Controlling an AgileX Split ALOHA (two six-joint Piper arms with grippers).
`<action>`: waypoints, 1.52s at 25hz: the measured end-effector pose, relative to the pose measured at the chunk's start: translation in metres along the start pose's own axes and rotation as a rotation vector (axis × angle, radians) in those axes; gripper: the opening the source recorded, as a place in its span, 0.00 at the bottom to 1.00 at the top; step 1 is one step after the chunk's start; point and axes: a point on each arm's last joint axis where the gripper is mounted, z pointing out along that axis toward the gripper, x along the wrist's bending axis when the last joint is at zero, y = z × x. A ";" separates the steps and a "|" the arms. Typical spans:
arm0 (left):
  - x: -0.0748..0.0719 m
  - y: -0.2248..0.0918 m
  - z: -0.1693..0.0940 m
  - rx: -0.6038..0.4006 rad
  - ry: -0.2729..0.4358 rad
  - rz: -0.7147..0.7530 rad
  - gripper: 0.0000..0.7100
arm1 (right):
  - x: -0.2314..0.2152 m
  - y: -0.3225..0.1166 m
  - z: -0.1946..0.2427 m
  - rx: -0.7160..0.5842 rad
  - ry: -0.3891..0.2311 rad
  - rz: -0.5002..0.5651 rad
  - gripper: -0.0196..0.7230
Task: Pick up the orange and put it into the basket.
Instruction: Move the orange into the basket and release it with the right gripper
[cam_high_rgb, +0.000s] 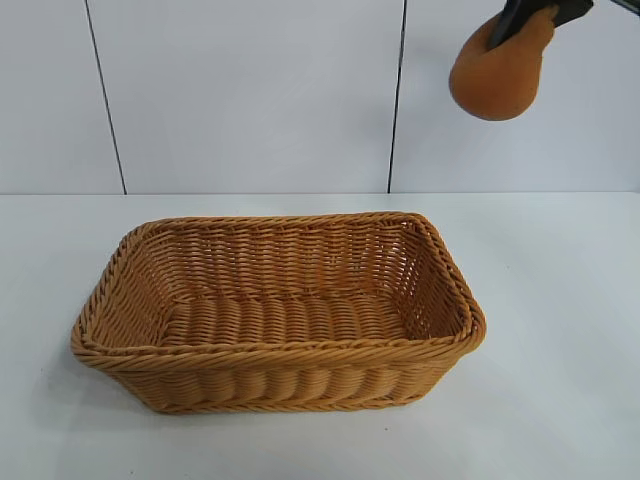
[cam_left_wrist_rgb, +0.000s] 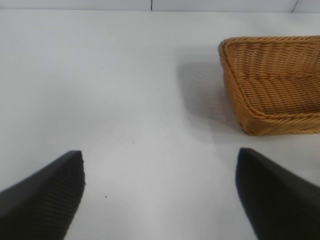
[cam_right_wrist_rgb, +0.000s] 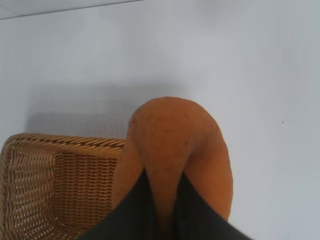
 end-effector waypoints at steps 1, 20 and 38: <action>0.000 0.000 0.000 0.000 0.000 0.000 0.83 | 0.013 -0.002 0.003 -0.006 0.018 -0.025 0.03; 0.000 0.000 0.000 0.000 0.000 0.000 0.83 | 0.028 -0.067 0.186 0.362 -0.016 -0.077 0.03; 0.000 0.000 0.000 -0.001 0.000 0.000 0.83 | 0.042 -0.004 0.096 0.252 -0.213 -0.201 0.96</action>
